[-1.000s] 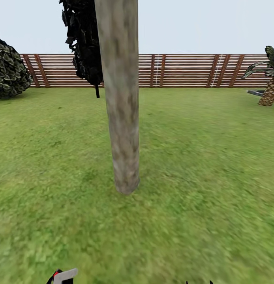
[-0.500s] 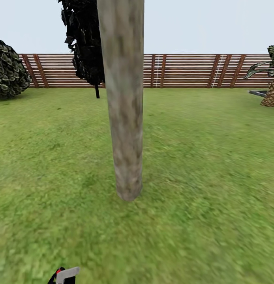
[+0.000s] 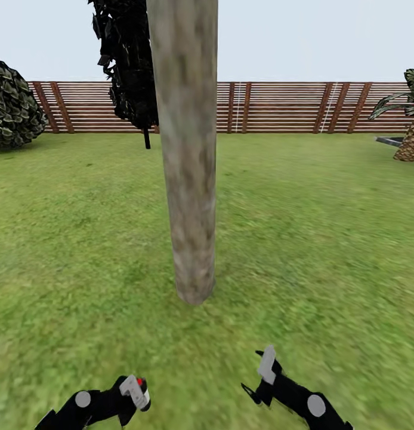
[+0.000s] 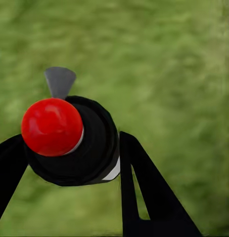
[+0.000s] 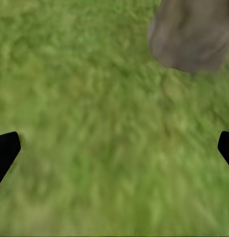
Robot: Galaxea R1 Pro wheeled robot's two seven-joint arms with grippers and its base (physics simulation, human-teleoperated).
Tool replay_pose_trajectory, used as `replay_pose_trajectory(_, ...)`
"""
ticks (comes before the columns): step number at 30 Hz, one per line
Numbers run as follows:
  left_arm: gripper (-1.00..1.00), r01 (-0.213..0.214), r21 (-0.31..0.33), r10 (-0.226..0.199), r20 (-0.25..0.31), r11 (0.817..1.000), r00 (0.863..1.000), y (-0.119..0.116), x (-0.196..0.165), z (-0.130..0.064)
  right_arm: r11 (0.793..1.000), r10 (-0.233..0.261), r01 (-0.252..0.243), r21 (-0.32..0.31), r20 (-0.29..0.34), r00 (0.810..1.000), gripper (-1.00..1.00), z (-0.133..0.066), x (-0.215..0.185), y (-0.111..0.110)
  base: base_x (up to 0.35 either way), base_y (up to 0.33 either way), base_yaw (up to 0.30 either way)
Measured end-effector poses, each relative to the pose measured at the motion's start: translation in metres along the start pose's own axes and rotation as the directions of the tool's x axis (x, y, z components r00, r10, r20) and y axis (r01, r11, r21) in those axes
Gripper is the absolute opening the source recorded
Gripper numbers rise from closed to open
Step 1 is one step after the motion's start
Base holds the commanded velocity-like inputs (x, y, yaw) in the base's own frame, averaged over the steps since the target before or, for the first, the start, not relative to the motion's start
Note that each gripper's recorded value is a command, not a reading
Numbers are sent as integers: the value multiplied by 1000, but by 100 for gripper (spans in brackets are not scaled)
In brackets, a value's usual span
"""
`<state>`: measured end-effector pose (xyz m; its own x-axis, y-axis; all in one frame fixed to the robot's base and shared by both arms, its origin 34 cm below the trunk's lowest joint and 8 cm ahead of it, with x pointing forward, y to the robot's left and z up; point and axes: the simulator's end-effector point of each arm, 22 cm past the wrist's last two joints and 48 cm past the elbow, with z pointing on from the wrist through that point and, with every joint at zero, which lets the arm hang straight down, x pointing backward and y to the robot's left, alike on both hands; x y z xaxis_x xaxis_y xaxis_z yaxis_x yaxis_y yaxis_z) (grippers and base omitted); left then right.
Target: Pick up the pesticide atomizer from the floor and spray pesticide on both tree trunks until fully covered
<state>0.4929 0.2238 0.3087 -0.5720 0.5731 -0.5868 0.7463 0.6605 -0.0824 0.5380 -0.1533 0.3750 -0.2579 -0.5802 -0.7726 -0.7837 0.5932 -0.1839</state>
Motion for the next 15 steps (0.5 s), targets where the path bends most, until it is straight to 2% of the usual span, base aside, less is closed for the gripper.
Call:
replay_pose_trajectory(3,-100,-79,102,83,-33,992,996,-5,-10,-2,993,-37,40,-115,27,999,100,6,-23,2,0,0,0)
replay_pose_trajectory(5,-100,-129,172,139,-47,977,989,-8,-18,-6,982,-59,66,-175,47,997,100,8,-37,-1,0,0,0)
replay_pose_trajectory(7,-100,-189,235,213,-79,953,974,-9,-20,-10,974,-63,72,-216,48,997,100,9,-46,-2,0,0,0)
replay_pose_trajectory(8,-100,-220,270,258,-114,937,959,-10,-18,-11,969,-51,58,-238,33,998,100,9,-47,-2,0,0,0)
replay_pose_trajectory(10,-100,-231,289,279,-139,929,950,-11,-15,-12,967,-43,48,-252,25,999,100,10,-48,0,0,0,0)
replay_pose_trajectory(13,-100,-238,298,292,-151,924,945,-11,-15,-13,964,-37,41,-263,22,999,100,11,-50,2,0,0,0)
replay_pose_trajectory(15,-100,-256,295,307,-141,921,941,-9,-23,-13,949,-39,46,-312,28,999,100,13,-55,19,0,0,0)
